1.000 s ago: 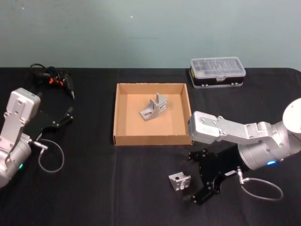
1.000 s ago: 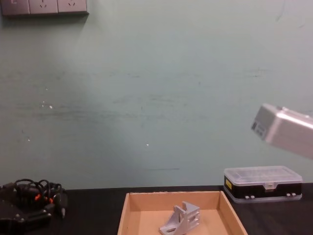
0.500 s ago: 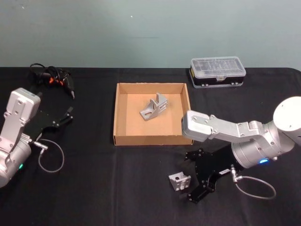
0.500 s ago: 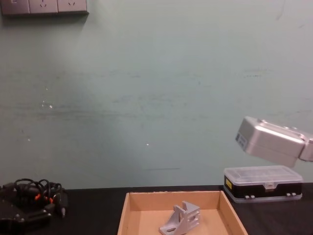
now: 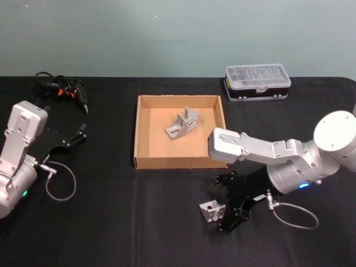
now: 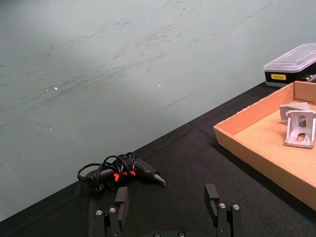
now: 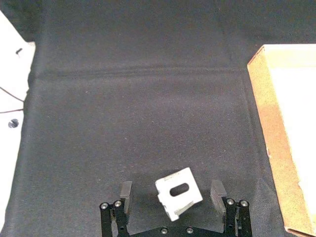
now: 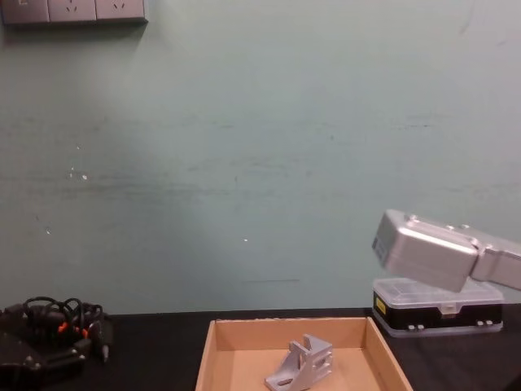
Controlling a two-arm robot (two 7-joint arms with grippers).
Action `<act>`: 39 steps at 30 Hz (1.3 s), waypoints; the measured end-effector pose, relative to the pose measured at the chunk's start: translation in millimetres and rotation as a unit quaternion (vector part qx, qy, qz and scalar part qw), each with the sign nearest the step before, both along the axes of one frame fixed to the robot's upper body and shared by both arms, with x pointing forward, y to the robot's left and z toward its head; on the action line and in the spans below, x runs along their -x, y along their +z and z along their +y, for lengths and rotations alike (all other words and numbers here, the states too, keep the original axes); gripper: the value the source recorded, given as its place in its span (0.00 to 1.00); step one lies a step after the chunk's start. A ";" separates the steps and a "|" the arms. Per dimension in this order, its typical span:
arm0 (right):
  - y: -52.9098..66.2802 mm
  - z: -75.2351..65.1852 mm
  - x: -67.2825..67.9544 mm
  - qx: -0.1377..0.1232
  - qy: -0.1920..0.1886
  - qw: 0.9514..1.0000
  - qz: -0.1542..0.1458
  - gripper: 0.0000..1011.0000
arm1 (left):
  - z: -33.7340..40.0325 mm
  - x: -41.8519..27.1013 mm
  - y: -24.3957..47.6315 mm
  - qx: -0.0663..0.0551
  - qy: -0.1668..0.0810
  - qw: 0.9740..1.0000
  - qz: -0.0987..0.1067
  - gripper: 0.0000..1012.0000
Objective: Use one hand to pick up the angle iron from the table and place it into the box.
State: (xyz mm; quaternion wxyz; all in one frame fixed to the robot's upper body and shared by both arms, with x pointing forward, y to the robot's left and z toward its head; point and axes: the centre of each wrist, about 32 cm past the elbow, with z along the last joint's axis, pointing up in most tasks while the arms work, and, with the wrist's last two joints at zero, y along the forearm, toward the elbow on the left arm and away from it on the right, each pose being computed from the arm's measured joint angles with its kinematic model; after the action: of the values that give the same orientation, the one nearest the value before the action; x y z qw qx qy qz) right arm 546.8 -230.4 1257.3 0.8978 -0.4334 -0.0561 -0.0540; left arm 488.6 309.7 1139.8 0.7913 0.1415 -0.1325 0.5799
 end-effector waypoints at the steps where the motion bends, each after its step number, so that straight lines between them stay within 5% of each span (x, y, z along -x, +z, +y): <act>1: -0.3 0.8 -0.2 0.002 0.000 1.000 -0.001 0.99 | 0.0 0.0 0.0 0.000 0.000 1.000 0.000 1.00; 13: 0.0 0.3 -0.1 0.001 -0.001 1.000 -0.002 0.99 | 0.0 0.0 0.0 0.000 0.000 1.000 0.000 1.00; 19: 0.2 0.2 0.1 0.000 -0.001 1.000 -0.002 0.90 | 0.0 0.0 0.0 0.000 0.000 1.000 0.000 1.00; 39: 0.5 -0.4 0.3 -0.001 0.000 1.000 -0.001 0.25 | 0.0 0.0 0.0 0.000 0.000 1.000 0.000 1.00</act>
State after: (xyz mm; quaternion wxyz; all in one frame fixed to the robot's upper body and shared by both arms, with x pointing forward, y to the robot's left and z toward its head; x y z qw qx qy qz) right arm 546.4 -230.7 1257.8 0.8981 -0.4327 -0.0569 -0.0539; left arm 488.6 309.6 1139.8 0.7913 0.1415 -0.1324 0.5799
